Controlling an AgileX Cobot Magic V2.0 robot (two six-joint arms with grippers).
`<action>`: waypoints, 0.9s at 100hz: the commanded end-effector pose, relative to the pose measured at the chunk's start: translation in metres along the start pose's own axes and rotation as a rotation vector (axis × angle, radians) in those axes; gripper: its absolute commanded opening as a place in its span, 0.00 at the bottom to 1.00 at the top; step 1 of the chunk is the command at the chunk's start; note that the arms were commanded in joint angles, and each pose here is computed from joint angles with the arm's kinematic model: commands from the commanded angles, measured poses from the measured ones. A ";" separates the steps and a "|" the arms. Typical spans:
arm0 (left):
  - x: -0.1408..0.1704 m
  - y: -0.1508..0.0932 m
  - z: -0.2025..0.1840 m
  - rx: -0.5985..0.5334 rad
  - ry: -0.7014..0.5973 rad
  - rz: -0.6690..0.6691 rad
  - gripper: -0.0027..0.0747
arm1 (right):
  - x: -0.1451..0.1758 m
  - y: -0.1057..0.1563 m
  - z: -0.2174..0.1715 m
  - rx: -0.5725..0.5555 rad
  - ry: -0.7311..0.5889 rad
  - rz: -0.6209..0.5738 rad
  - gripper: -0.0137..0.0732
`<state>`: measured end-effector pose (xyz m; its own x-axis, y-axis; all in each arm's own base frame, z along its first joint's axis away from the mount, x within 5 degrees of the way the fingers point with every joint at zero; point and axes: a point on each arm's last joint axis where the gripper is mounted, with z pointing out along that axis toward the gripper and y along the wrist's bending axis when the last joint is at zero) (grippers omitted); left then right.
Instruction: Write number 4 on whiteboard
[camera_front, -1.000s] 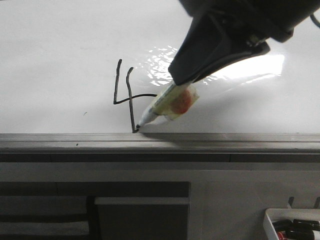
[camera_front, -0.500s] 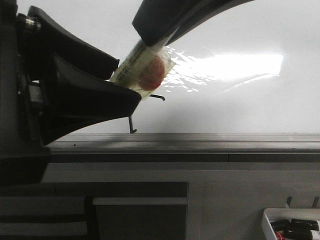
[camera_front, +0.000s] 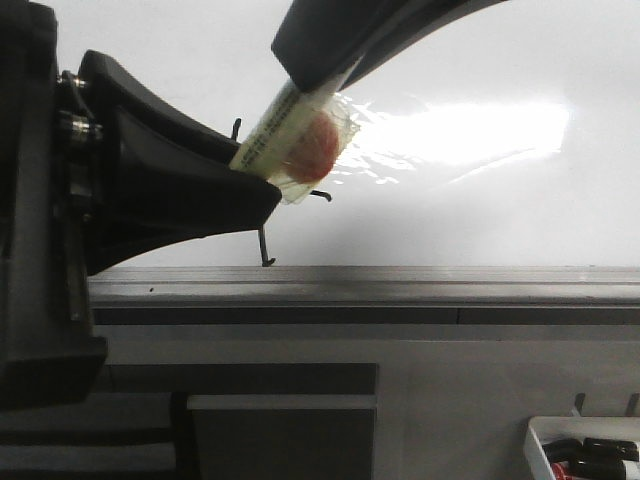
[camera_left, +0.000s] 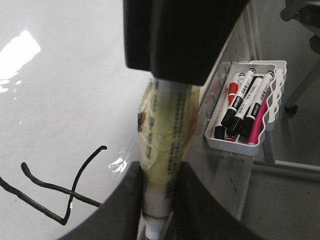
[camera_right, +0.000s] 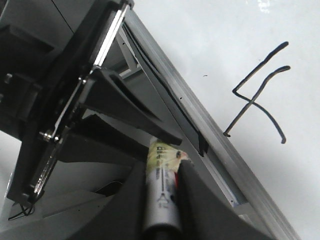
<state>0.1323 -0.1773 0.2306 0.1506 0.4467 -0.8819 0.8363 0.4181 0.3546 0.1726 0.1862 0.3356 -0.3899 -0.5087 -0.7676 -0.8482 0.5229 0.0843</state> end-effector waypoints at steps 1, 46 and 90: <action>-0.021 0.007 -0.001 -0.042 -0.131 -0.048 0.01 | -0.015 0.002 -0.014 0.017 -0.112 -0.005 0.09; -0.015 0.030 -0.016 -0.246 -0.092 -0.586 0.01 | -0.025 -0.012 -0.023 0.155 -0.231 -0.073 0.86; 0.008 0.071 -0.037 -0.404 0.083 -1.081 0.01 | -0.025 -0.017 -0.031 0.177 -0.247 -0.051 0.82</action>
<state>0.1636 -0.1185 0.2445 -0.6114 -0.1746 -0.7718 0.3164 0.8401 -0.4406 0.1860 0.1730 0.3504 -0.2996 -0.4439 -0.8445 -0.8005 0.5985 -0.0306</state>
